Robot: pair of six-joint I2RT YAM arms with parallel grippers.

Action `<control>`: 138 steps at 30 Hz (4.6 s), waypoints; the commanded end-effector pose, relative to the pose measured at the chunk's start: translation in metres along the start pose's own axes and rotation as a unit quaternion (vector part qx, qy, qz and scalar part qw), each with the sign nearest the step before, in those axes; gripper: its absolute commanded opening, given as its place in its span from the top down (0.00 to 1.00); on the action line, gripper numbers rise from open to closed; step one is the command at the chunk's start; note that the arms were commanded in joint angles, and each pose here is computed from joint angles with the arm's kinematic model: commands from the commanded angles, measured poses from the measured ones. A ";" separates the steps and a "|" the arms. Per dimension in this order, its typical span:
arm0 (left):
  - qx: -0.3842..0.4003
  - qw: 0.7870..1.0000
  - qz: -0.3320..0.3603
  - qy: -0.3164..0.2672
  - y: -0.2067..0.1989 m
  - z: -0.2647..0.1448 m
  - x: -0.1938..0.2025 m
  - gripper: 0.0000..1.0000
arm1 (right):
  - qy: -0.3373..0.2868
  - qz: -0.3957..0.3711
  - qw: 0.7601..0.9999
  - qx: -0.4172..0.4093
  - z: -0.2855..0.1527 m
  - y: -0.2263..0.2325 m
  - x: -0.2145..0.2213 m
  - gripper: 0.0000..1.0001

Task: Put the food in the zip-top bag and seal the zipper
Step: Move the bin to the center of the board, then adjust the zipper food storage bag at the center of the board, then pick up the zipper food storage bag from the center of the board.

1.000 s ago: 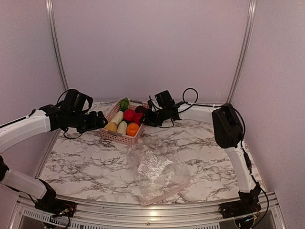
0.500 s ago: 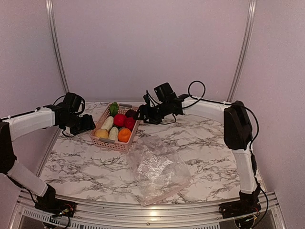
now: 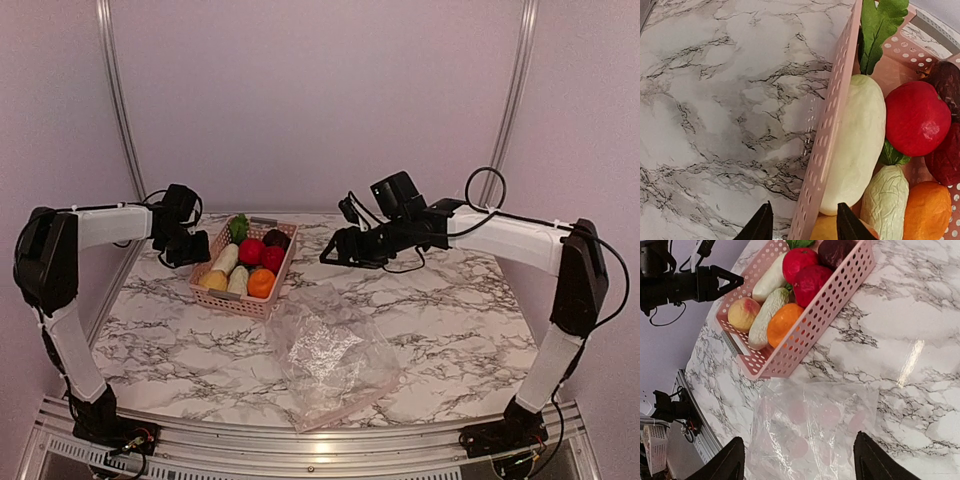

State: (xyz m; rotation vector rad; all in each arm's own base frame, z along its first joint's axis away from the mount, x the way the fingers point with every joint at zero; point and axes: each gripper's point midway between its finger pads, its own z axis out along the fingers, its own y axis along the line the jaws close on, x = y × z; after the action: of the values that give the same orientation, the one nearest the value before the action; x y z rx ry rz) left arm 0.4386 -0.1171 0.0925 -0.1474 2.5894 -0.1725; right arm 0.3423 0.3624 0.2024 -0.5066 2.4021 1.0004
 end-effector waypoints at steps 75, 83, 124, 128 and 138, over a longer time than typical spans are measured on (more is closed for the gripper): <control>-0.052 0.988 0.061 -0.134 0.012 -0.136 -0.022 0.57 | -0.098 0.132 0.971 0.172 -0.096 -0.128 0.101 0.82; -0.011 0.976 0.103 -0.193 -0.034 -0.165 -0.033 0.53 | 0.001 0.079 0.974 0.214 -0.114 -0.116 0.116 0.42; 0.028 0.958 0.180 -0.220 -0.057 -0.167 0.001 0.48 | 0.332 -0.358 0.802 0.343 -0.026 -0.061 0.238 0.48; 0.034 0.959 0.174 -0.220 -0.055 -0.168 0.005 0.48 | 0.328 -0.367 0.795 0.353 -0.026 -0.064 0.233 0.51; 0.036 0.963 0.146 -0.224 -0.048 -0.169 0.012 0.48 | 0.334 -0.401 0.774 0.358 -0.012 -0.073 0.230 0.66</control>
State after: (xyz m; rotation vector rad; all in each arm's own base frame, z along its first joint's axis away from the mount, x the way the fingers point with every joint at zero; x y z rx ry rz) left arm 0.3456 -0.1517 0.2318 0.2511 2.1400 -0.0821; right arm 0.1781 0.2599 0.0391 -1.5551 2.4560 -0.5538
